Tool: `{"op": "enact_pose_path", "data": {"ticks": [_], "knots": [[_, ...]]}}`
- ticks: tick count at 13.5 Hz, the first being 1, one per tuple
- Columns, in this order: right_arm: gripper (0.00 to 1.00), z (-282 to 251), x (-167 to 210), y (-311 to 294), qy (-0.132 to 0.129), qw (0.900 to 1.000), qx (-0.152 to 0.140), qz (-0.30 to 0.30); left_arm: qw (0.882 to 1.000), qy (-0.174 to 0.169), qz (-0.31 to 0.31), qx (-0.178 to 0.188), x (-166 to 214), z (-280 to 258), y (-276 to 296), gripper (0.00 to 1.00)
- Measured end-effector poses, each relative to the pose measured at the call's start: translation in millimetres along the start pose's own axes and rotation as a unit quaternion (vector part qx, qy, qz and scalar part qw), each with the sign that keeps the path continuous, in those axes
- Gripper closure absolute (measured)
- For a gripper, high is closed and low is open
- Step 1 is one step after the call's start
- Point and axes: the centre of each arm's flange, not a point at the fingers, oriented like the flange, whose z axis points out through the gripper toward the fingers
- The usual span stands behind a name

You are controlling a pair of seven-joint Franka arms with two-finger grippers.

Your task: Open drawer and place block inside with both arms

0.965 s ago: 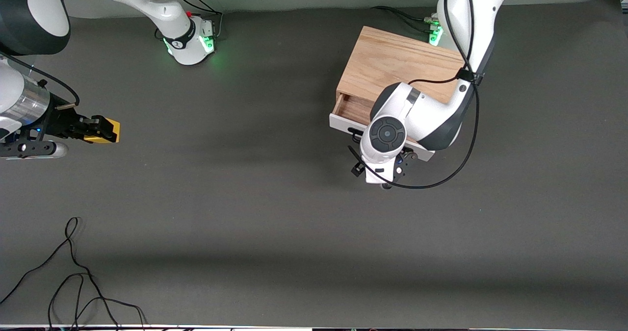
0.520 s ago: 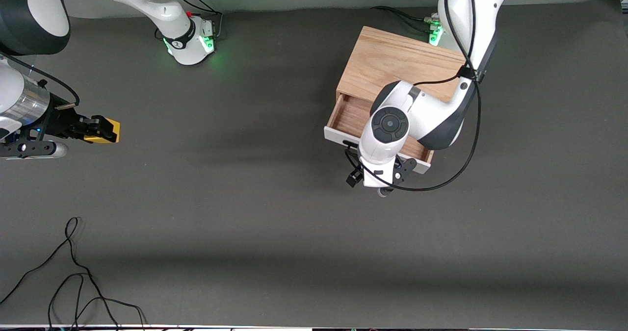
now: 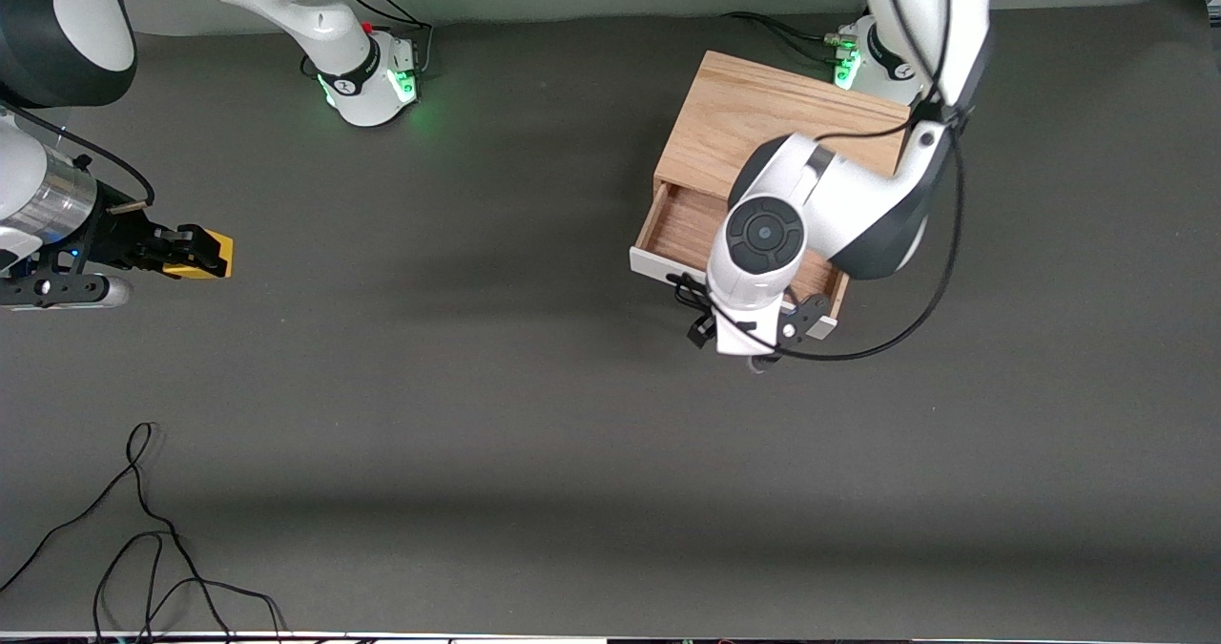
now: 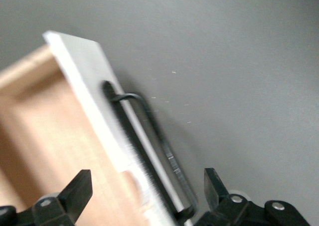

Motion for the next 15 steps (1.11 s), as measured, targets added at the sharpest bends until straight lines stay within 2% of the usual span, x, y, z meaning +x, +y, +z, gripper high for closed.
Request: {"op": "enact_pose_path", "data": {"ticks": [3,6,8,10,13,15], "knots": [[0.45,-0.1,0.0,0.0,0.000,1.000,0.000,0.000,0.998,-0.020,0.028,0.043,32.4,-68.8,-43.9,0.00],[0.45,-0.7,-0.3,-1.0,0.001,1.000,0.000,0.006,0.994,-0.040,0.086,0.050,80.6,-116.3,-98.6,0.00],[0.45,-1.6,-1.5,-11.9,0.002,1.000,0.000,0.014,0.989,-0.047,0.137,0.035,117.7,-143.5,-141.9,0.00],[0.45,-1.7,-5.2,-44.4,0.002,1.000,-0.001,0.028,0.981,-0.038,0.192,0.010,145.5,-168.5,-179.3,0.00],[0.45,1.0,-20.9,-123.8,0.001,0.998,-0.005,0.061,0.963,-0.002,0.266,-0.029,167.6,-193.2,-205.1,0.00],[0.45,4.4,-41.3,-186.7,0.001,0.996,-0.008,0.090,0.956,0.023,0.290,-0.047,176.7,-197.0,-204.9,0.00]]}}
